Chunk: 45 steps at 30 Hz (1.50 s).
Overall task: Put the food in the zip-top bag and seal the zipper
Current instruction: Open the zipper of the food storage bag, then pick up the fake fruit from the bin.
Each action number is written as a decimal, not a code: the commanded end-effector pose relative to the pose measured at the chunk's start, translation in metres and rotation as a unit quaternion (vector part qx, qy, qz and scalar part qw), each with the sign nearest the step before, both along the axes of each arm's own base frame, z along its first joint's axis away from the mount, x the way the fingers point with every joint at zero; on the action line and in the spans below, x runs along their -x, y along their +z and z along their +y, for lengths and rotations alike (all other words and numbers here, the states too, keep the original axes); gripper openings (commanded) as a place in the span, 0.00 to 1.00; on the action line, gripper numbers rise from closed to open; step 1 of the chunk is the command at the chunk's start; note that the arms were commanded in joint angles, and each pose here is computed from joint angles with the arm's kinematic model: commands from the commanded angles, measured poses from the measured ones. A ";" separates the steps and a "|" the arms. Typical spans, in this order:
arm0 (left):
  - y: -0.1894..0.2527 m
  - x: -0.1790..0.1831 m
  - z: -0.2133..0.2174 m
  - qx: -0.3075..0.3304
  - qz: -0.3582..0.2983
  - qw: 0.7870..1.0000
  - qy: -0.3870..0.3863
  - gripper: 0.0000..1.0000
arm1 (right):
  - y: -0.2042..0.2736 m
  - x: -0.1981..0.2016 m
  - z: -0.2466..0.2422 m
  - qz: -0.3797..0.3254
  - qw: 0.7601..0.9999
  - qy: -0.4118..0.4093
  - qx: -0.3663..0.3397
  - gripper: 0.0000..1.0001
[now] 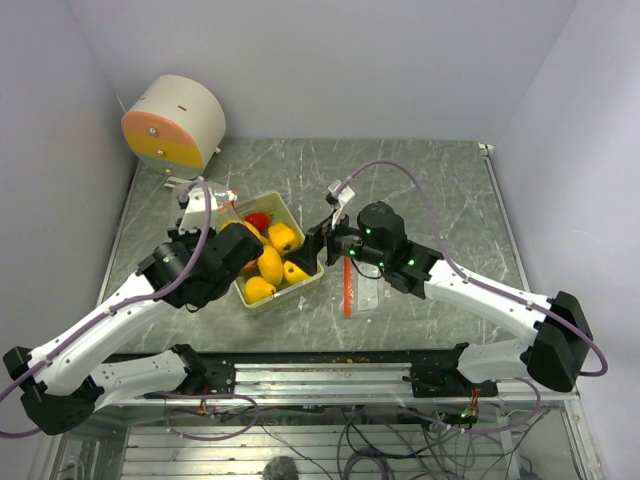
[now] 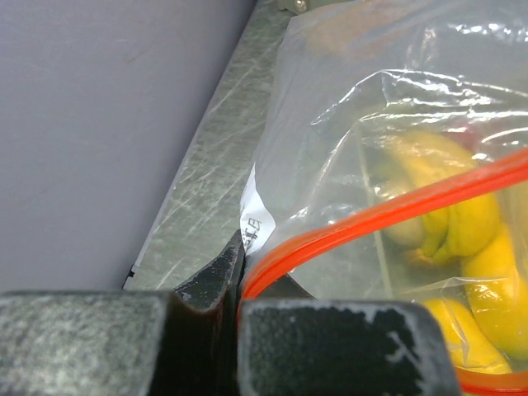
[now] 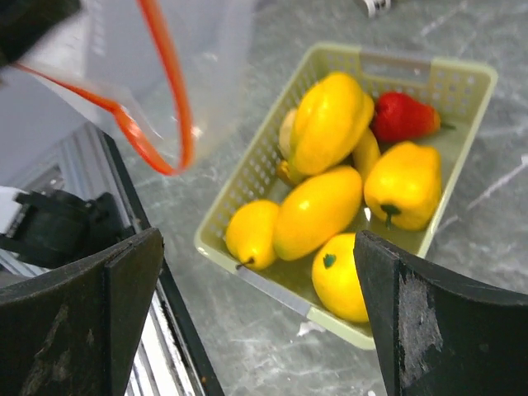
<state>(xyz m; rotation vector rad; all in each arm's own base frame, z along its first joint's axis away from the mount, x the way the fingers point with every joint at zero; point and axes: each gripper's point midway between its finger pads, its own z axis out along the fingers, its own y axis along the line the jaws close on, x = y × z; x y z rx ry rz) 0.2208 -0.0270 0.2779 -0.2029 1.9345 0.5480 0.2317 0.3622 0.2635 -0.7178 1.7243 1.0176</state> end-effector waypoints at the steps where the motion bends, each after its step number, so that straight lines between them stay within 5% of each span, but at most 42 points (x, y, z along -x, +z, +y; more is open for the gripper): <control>1: 0.025 0.007 0.020 0.009 -0.049 0.998 0.028 0.07 | -0.037 -0.010 -0.005 0.022 0.998 -0.025 0.050 1.00; 14: 0.029 0.008 0.021 0.023 -0.065 0.997 0.025 0.07 | -0.108 -0.018 0.039 0.093 0.987 -0.002 0.127 0.96; 32: 0.025 0.012 0.023 0.037 -0.062 0.997 0.019 0.07 | -0.161 0.027 0.068 0.196 0.959 0.072 0.192 0.86; 41: 0.026 0.011 0.022 0.041 -0.068 0.997 0.014 0.07 | -0.183 0.030 0.084 0.226 0.946 0.098 0.210 0.71; 43: 0.026 0.011 0.022 0.039 -0.066 0.997 0.014 0.07 | -0.186 0.031 0.086 0.232 0.944 0.104 0.212 0.61; 45: 0.026 0.011 0.022 0.038 -0.065 0.997 0.015 0.07 | -0.190 0.034 0.088 0.239 0.940 0.112 0.214 0.41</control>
